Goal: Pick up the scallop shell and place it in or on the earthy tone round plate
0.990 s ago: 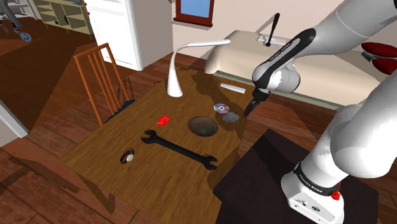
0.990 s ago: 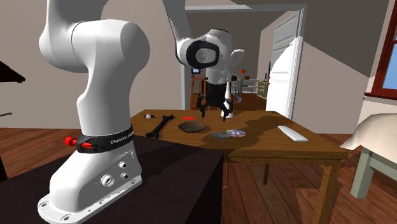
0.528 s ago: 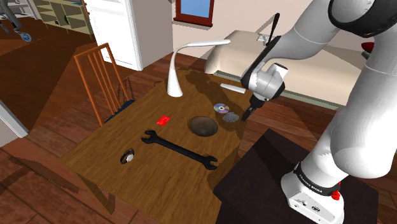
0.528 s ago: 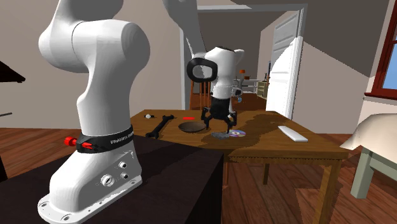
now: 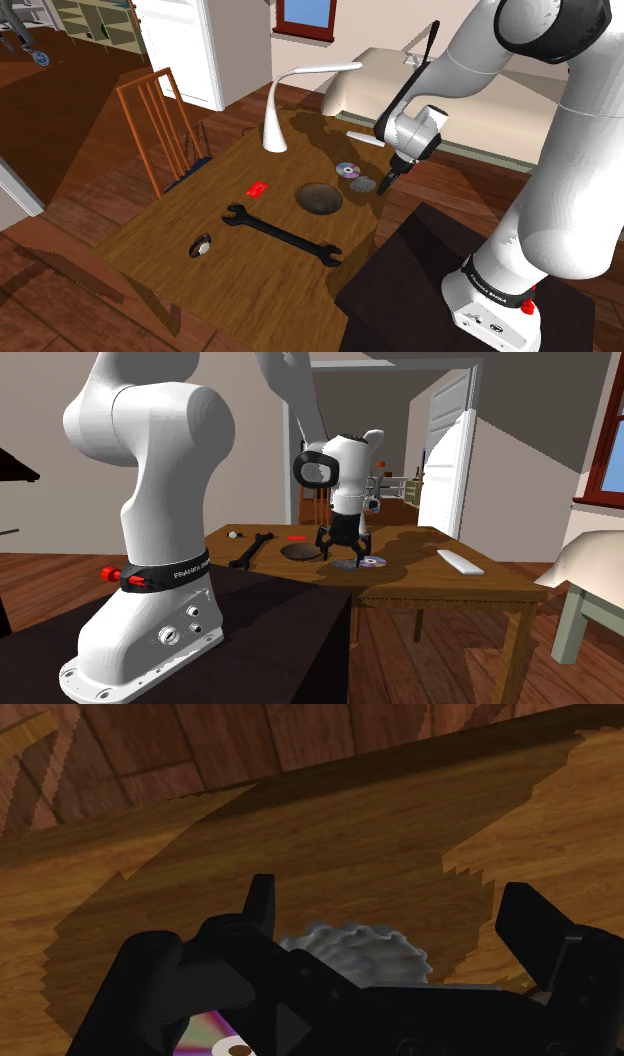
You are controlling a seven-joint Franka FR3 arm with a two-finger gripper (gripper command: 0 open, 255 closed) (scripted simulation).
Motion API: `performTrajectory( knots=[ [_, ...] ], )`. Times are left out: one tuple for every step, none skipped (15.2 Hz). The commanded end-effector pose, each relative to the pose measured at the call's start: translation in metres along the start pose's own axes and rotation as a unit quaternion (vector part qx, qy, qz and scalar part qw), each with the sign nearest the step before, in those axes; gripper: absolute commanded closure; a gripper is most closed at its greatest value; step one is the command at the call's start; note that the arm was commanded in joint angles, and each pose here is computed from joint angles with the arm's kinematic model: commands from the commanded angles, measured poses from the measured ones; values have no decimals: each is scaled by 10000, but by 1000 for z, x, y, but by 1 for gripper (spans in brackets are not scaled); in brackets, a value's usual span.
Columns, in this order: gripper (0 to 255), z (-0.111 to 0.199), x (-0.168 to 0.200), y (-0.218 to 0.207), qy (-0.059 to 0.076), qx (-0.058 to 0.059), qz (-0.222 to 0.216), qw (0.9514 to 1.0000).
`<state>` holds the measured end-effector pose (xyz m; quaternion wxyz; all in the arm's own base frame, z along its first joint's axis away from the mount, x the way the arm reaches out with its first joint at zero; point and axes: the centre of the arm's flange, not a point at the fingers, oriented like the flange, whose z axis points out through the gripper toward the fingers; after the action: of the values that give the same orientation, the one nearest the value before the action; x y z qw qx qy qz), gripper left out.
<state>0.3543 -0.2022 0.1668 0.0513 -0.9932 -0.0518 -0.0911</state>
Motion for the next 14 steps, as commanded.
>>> performTrajectory(
  knots=[
    [0, 0, 0, 0, 0, 0, 0, 10000],
    [0, 0, 0, 0, 0, 0, 0, 10000],
    [0, 0, 0, 0, 0, 0, 0, 10000],
    [255, 0, 0, 0, 0, 0, 0, 10000],
    [255, 0, 0, 0, 0, 0, 0, 10000],
    [255, 0, 0, 0, 0, 0, 0, 10000],
    [255, 0, 0, 0, 0, 0, 0, 10000],
    [255, 0, 0, 0, 0, 0, 0, 10000],
    [255, 0, 0, 0, 0, 0, 0, 10000],
    [255, 0, 0, 0, 0, 0, 0, 10000],
    [255, 0, 0, 0, 0, 0, 0, 10000],
    [255, 0, 0, 0, 0, 0, 0, 10000],
    [255, 0, 0, 0, 0, 0, 0, 10000],
    [0, 0, 0, 0, 0, 0, 0, 10000]
  ],
)
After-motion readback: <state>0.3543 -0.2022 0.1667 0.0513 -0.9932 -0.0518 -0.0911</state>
